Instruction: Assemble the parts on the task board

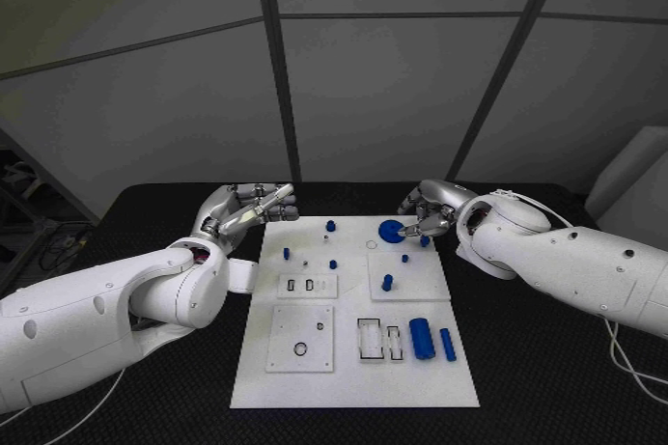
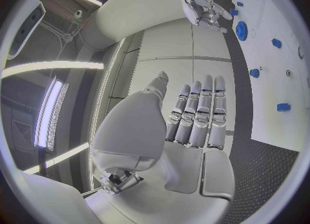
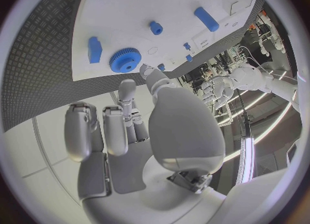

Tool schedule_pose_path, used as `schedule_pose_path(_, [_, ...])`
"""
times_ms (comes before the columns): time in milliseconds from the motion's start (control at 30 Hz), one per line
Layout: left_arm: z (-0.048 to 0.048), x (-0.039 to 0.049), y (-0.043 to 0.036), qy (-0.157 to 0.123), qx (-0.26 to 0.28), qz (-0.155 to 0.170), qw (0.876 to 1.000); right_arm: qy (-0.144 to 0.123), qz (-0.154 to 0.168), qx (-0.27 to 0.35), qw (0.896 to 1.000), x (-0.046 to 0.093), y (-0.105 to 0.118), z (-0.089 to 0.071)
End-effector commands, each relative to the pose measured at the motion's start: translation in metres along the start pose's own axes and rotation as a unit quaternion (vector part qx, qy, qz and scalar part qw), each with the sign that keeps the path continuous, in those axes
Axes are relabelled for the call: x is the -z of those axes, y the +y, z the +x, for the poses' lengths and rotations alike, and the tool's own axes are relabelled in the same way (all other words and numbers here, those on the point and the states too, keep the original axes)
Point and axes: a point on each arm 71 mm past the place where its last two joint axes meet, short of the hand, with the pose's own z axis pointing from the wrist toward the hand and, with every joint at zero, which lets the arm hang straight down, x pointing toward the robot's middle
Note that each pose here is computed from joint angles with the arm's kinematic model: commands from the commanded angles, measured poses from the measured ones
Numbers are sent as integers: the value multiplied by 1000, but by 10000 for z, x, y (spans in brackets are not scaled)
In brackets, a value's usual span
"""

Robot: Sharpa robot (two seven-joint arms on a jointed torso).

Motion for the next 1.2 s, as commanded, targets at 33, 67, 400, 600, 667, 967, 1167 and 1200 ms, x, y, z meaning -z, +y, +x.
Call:
schedule_pose_path(33, [24, -9, -11, 12, -1, 5, 1000, 45, 30, 3, 999, -45, -27, 64])
schedule_pose_path(67, [27, -11, -10, 12, -1, 5, 1000, 49, 34, 3, 998, -61, -28, 75])
schedule_pose_path(400, [24, -18, -6, 11, -1, 4, 1000, 59, 54, 5, 997, -175, -33, 133])
schedule_pose_path(600, [20, -18, -6, 11, -1, 5, 1000, 52, 53, 2, 997, -217, 6, 144])
schedule_pose_path(667, [20, -18, -6, 11, -1, 5, 1000, 51, 52, 2, 997, -230, 18, 149])
schedule_pose_path(967, [13, -17, -6, 10, -2, 4, 1000, 49, 54, 2, 997, -244, 13, 151])
schedule_pose_path(1167, [8, -16, -6, 10, -2, 4, 1000, 50, 55, 2, 997, -246, 13, 152])
schedule_pose_path(1200, [8, -16, -6, 10, -2, 4, 1000, 50, 55, 3, 997, -247, 15, 153])
